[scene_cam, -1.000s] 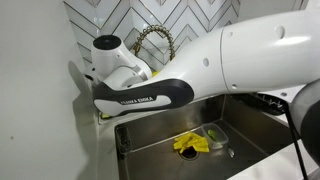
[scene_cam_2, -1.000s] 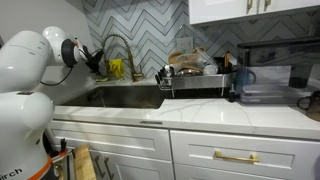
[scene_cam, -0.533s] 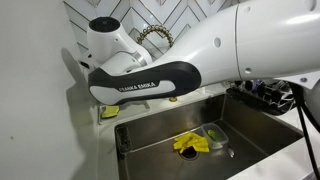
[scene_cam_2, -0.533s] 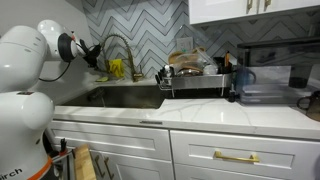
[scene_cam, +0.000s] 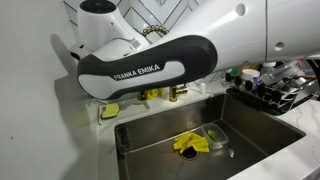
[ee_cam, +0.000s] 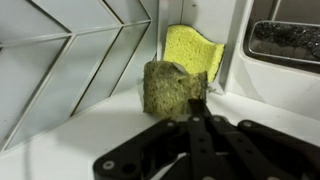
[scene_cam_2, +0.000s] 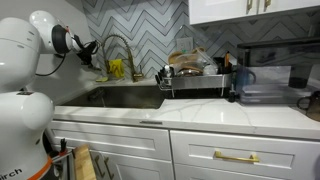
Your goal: Pick up the dirty sponge on the top left side of the sink and then put it in the rack on the left side of the sink
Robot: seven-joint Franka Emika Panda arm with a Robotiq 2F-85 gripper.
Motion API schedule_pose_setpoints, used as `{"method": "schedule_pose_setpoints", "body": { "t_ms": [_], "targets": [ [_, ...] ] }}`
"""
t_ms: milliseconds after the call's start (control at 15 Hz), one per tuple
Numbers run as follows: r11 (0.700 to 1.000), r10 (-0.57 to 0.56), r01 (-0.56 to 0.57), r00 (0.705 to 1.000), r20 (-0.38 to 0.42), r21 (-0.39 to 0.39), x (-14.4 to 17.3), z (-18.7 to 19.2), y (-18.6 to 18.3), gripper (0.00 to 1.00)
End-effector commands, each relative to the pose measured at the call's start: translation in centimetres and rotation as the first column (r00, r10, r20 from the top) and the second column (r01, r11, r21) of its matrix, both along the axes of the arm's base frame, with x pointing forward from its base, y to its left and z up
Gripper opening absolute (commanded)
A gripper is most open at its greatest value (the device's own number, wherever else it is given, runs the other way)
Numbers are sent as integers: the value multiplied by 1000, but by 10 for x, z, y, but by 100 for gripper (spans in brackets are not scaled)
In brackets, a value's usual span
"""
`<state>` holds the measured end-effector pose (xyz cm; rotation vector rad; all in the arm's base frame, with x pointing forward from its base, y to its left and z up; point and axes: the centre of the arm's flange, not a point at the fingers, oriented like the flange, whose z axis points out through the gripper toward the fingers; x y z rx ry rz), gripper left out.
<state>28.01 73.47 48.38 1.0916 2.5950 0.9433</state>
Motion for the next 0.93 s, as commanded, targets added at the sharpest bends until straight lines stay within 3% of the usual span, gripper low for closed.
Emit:
{"method": "schedule_pose_setpoints", "body": {
  "t_ms": [0, 333, 400, 733, 867],
  "targets": [
    [999, -52, 52, 995, -85, 2, -25, 7, -39, 0],
    [981, -183, 191, 961, -209, 21, -33, -1, -67, 0],
    [989, -141, 146, 976, -163, 18, -19, 8, -32, 1],
    [982, -183, 188, 965, -189, 10, -21, 3, -46, 0],
    [963, -252, 266, 945, -210, 41, -15, 8, -49, 0]
  ]
}}
